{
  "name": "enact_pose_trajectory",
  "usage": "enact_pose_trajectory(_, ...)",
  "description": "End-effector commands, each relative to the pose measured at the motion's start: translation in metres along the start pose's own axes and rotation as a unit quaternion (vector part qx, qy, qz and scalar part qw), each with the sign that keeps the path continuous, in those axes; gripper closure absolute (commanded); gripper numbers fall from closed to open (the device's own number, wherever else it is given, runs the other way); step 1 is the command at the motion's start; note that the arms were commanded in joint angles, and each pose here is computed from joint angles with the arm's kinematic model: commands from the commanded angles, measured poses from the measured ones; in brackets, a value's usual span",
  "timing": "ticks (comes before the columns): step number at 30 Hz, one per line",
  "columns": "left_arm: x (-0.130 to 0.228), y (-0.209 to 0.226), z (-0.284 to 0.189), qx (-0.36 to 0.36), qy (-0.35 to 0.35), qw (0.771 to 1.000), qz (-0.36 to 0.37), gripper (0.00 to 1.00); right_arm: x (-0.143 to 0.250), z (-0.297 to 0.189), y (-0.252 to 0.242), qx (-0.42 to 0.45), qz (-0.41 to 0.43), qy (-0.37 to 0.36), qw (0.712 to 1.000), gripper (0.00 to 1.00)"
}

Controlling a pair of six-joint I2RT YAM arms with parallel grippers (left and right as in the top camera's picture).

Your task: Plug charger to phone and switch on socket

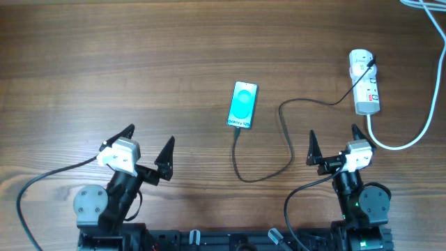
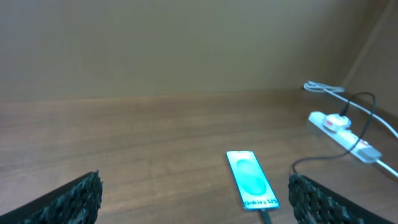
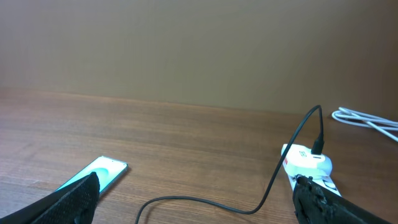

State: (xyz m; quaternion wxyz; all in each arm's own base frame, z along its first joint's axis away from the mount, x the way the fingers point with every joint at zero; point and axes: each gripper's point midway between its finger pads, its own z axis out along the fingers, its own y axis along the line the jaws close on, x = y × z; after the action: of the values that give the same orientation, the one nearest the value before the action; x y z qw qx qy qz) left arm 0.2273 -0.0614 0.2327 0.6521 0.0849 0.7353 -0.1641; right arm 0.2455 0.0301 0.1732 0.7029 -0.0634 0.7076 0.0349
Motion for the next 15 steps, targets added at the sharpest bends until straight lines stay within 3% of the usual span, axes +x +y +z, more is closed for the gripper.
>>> enact_pose_trajectory(1,0.009,0.004,0.004,0.000,-0.028,0.999,-0.027,0.00,-0.001,0.000,-0.002,0.005,-0.006,-0.003,1.000,0.00)
enact_pose_trajectory(8,0.017,0.021,0.001,-0.037,-0.084,0.995,-0.048,0.00,-0.001,0.000,-0.002,0.005,-0.006,-0.003,1.000,0.00)
enact_pose_trajectory(15,0.026,0.035,0.004,-0.072,-0.090,0.992,-0.051,0.00,-0.001,0.000,-0.002,0.005,-0.006,-0.003,1.000,0.00)
